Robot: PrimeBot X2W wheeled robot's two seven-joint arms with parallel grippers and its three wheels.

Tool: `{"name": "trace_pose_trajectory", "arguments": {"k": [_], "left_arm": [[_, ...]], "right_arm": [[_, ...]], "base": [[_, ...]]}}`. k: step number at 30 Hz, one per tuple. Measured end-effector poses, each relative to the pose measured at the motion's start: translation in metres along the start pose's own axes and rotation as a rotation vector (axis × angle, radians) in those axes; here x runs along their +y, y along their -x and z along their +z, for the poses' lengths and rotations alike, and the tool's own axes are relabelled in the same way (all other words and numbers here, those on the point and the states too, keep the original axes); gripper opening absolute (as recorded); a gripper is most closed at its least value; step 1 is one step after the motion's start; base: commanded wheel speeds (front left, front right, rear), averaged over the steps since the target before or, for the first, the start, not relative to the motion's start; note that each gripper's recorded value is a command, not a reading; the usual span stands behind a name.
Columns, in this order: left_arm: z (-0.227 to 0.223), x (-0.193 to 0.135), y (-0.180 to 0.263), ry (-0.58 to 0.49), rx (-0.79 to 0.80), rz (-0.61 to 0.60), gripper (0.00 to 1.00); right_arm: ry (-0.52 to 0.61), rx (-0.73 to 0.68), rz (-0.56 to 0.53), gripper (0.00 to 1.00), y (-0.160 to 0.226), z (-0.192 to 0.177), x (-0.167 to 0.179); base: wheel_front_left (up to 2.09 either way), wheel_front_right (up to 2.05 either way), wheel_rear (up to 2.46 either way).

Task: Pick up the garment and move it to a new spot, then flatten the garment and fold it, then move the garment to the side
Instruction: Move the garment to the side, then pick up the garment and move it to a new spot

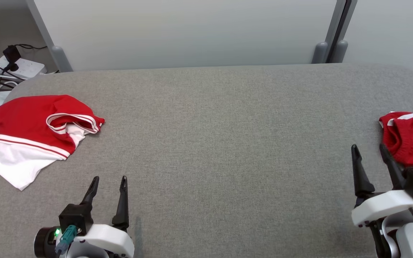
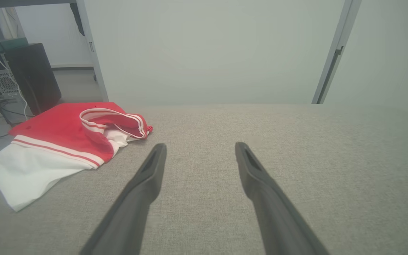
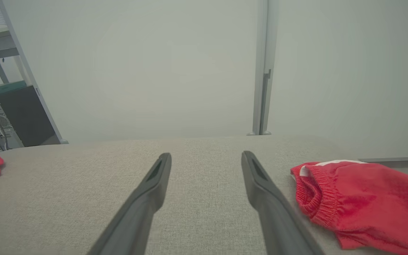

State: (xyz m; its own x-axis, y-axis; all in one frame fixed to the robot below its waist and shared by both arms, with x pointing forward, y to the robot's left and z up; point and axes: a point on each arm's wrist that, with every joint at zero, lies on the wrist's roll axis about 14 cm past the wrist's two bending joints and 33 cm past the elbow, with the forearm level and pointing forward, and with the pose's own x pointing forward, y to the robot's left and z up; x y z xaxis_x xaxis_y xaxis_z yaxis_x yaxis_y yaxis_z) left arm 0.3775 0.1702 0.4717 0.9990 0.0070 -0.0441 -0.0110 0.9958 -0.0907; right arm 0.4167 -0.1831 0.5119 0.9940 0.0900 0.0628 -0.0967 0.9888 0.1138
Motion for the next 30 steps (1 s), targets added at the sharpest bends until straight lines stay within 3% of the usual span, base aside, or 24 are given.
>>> {"name": "trace_pose_trajectory", "arguments": {"k": [21, 30], "left_arm": [[-0.006, 0.020, 0.008, 0.001, 0.017, 0.059, 1.00], [-0.003, 0.051, 0.026, 0.006, 0.006, 0.158, 1.00]], "right_arm": [[-0.011, 0.026, 0.022, 1.00, 0.002, -0.010, 0.010], [-0.027, 0.054, 0.149, 1.00, -0.014, -0.021, 0.056]], "base": [[0.00, 0.00, 0.00], [0.00, 0.00, 0.00]]}}
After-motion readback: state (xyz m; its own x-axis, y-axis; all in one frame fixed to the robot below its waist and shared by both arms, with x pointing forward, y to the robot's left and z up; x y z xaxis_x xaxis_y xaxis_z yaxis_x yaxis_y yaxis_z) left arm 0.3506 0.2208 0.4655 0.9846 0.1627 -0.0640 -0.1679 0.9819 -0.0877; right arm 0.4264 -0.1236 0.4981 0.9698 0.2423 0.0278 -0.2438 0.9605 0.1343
